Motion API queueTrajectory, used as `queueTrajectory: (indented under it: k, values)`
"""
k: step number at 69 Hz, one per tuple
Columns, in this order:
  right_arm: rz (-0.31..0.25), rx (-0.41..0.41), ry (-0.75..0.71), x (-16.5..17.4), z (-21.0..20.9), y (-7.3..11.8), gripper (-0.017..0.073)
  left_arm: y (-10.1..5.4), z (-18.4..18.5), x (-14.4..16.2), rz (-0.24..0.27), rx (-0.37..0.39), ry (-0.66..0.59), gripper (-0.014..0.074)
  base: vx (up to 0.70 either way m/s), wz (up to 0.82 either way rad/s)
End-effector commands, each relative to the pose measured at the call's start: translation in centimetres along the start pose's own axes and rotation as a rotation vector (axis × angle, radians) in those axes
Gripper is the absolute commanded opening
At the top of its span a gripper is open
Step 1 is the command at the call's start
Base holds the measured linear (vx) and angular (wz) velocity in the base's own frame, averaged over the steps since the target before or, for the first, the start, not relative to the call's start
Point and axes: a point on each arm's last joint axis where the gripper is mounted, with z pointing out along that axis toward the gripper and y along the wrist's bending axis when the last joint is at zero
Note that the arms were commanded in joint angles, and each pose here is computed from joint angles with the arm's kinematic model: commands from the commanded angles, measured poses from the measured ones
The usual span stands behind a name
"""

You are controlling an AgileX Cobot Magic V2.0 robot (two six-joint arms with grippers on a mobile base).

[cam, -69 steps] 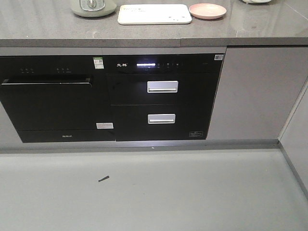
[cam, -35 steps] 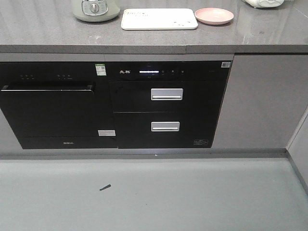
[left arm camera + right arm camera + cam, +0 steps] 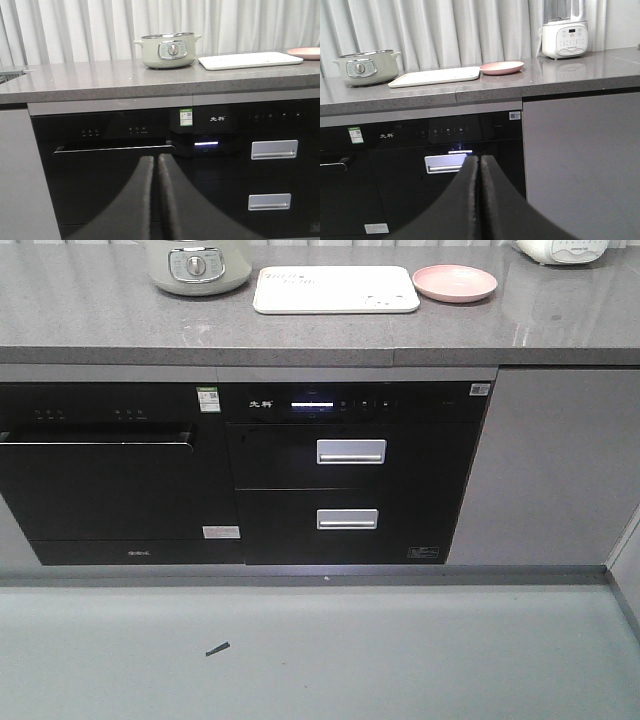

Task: Transfer vegetables to tray and serve
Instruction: 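Drive the base toward the counter with the pot, tray and plate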

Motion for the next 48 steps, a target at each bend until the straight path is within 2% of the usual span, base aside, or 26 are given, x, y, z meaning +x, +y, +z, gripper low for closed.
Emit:
queueTrajectory:
  k: [1,48]
  values:
    - [-0.010,-0.017,-0.064,-0.18,0.00,0.13,-0.0003,0.02,-0.03,-0.01,-0.013,-0.002,-0.069,-0.0006,0.11,-0.04]
    - [-0.010,-0.017,-0.064,-0.18,0.00,0.13,-0.0003,0.02,-0.03,-0.01,-0.013,-0.002,-0.069,-0.0006,0.09,-0.03]
